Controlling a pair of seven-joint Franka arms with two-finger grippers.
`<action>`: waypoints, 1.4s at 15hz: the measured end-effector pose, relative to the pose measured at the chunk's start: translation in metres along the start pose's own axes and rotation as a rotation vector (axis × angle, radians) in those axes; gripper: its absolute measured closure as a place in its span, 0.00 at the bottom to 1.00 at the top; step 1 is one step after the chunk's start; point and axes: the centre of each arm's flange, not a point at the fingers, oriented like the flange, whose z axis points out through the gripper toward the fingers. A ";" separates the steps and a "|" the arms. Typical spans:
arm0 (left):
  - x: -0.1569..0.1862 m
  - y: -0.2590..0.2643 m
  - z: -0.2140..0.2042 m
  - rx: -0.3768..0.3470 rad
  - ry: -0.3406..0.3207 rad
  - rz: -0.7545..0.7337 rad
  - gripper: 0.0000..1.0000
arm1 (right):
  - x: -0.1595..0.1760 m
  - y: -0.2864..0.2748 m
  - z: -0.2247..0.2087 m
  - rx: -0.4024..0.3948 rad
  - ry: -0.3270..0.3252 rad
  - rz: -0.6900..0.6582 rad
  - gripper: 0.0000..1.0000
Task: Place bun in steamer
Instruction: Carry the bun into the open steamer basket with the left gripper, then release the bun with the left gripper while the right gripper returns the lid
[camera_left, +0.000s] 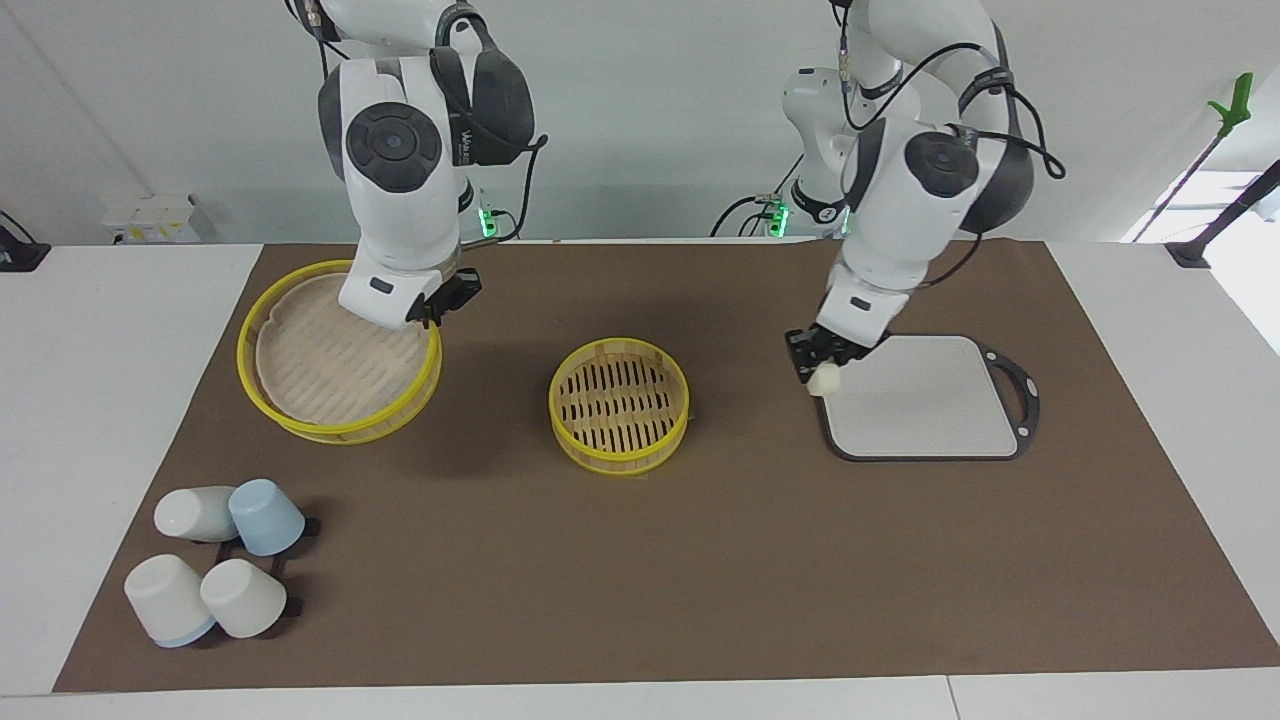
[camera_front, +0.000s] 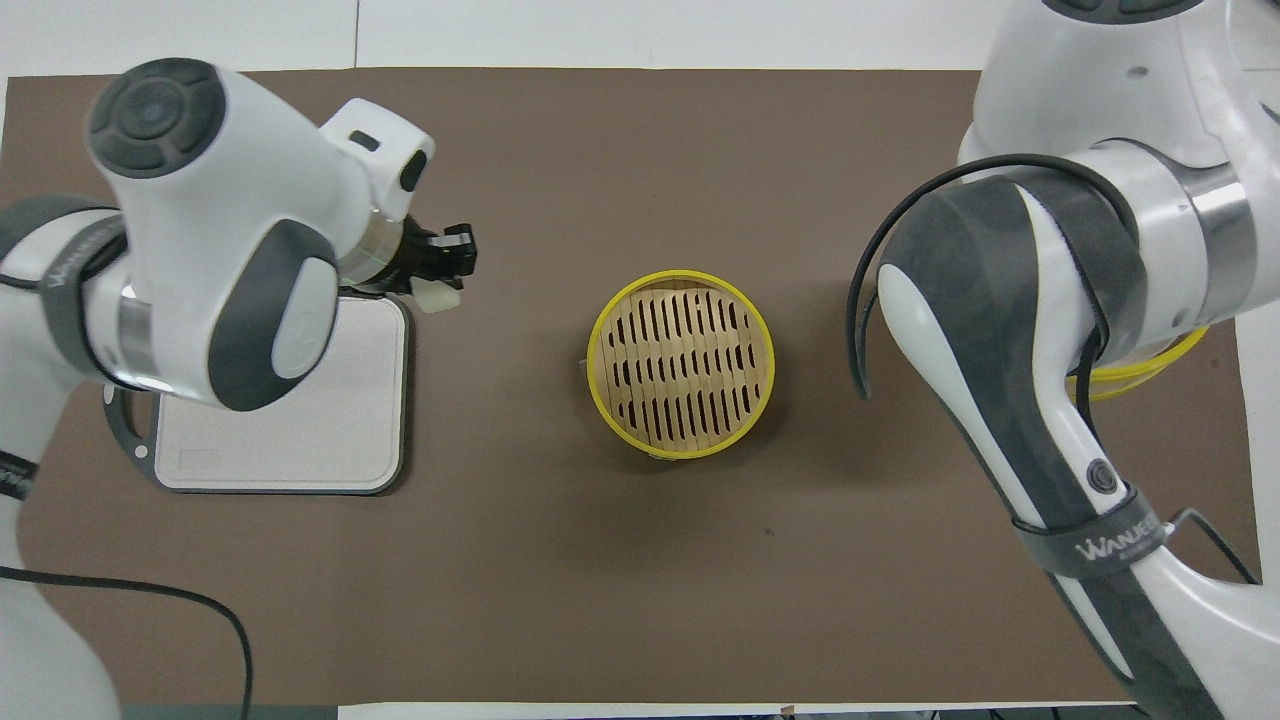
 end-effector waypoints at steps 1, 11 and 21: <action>-0.015 0.039 0.007 -0.021 0.021 -0.010 0.63 | 0.001 -0.003 0.003 -0.006 -0.008 -0.010 0.90; -0.120 0.158 0.178 -0.022 0.077 0.018 0.55 | -0.002 0.020 0.013 0.003 -0.025 -0.046 0.90; -0.079 0.099 0.073 0.024 0.041 -0.058 0.00 | 0.011 -0.002 0.004 0.137 0.089 0.028 0.90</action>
